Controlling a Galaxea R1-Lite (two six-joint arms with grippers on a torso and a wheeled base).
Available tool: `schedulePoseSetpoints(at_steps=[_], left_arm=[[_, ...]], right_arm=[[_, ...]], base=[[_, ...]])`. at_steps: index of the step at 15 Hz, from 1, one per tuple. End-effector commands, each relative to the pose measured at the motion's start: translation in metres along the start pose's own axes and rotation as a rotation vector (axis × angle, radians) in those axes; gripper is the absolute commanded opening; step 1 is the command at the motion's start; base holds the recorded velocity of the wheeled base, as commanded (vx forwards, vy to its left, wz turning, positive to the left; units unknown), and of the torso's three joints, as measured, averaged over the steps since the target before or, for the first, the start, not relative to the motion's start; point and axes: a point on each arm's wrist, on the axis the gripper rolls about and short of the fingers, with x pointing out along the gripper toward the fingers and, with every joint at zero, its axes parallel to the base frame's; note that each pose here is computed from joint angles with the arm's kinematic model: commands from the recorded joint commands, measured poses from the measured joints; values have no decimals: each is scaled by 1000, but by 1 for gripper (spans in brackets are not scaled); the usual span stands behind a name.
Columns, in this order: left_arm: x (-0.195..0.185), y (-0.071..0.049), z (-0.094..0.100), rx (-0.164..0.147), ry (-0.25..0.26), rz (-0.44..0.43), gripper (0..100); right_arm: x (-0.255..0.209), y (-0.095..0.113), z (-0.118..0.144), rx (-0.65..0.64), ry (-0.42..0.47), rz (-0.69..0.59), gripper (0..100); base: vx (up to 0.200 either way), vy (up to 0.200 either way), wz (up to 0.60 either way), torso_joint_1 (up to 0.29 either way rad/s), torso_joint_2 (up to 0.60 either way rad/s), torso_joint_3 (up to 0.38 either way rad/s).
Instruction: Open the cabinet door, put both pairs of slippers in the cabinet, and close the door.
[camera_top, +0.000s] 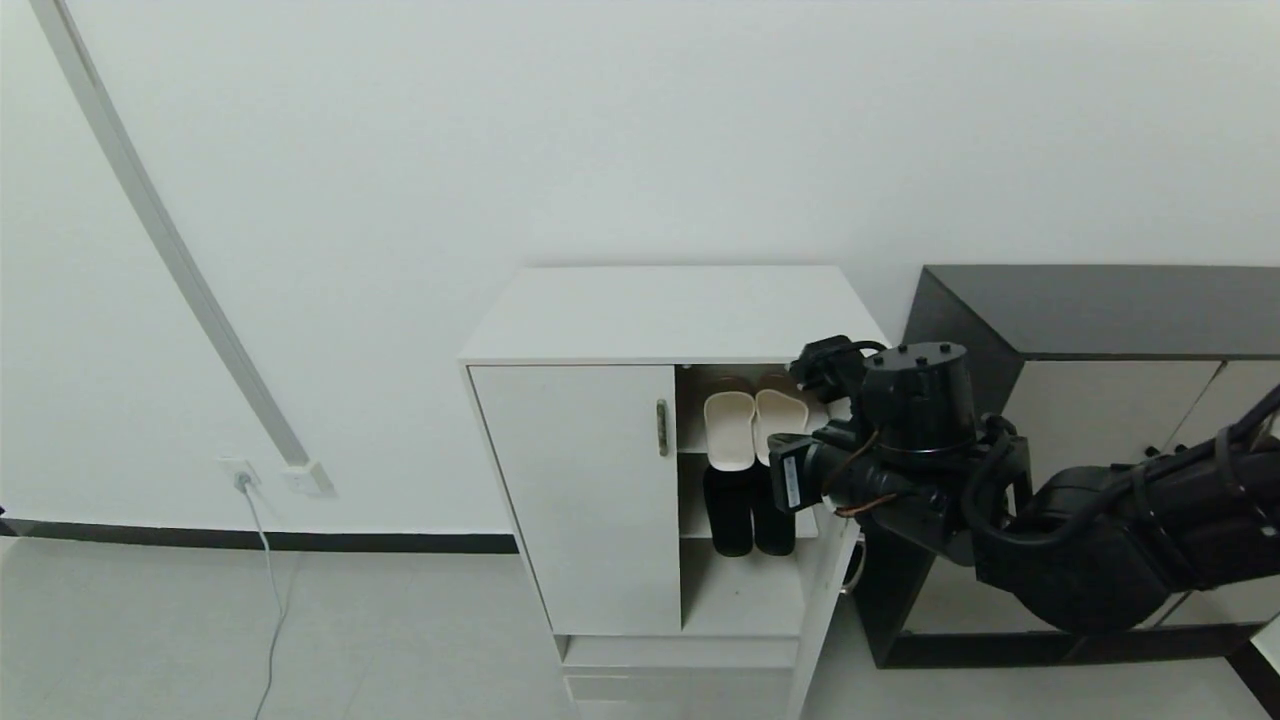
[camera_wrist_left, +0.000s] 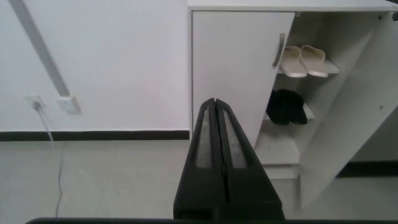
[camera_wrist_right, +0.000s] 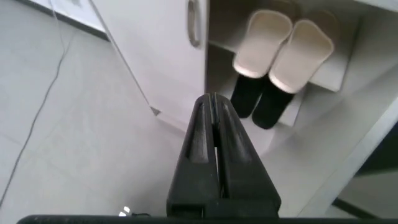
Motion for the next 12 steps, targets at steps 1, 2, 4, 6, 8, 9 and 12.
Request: schedulePoseSetpoints(at_steps=[1, 2, 4, 6, 8, 9, 12], left_arm=[[0, 0, 0, 0, 2, 0, 0], [0, 0, 0, 0, 2, 0, 0], [0, 0, 0, 0, 2, 0, 0], [0, 0, 0, 0, 2, 0, 0], [0, 0, 0, 0, 2, -1, 0], [0, 0, 0, 1, 2, -1, 0], [0, 0, 0, 1, 2, -3, 0]], right_arm=[[-7, -4, 6, 5, -22, -21, 0], [-10, -10, 10, 5, -34, -46, 0], [-19, -28, 14, -17, -44, -112, 0], [-27, -39, 18, -16, -44, -149, 0], [-37, -50, 16, -12, -19, -177, 0], [-49, -57, 15, -11, 3, -194, 0], [-60, -64, 4, -16, 67, -212, 0]], base=[[0, 0, 0, 0, 0, 0], [0, 0, 0, 0, 0, 0], [0, 0, 0, 0, 0, 0], [0, 0, 0, 0, 0, 0], [0, 0, 0, 0, 0, 0], [0, 0, 0, 0, 0, 0], [67, 0, 0, 1, 2, 2]])
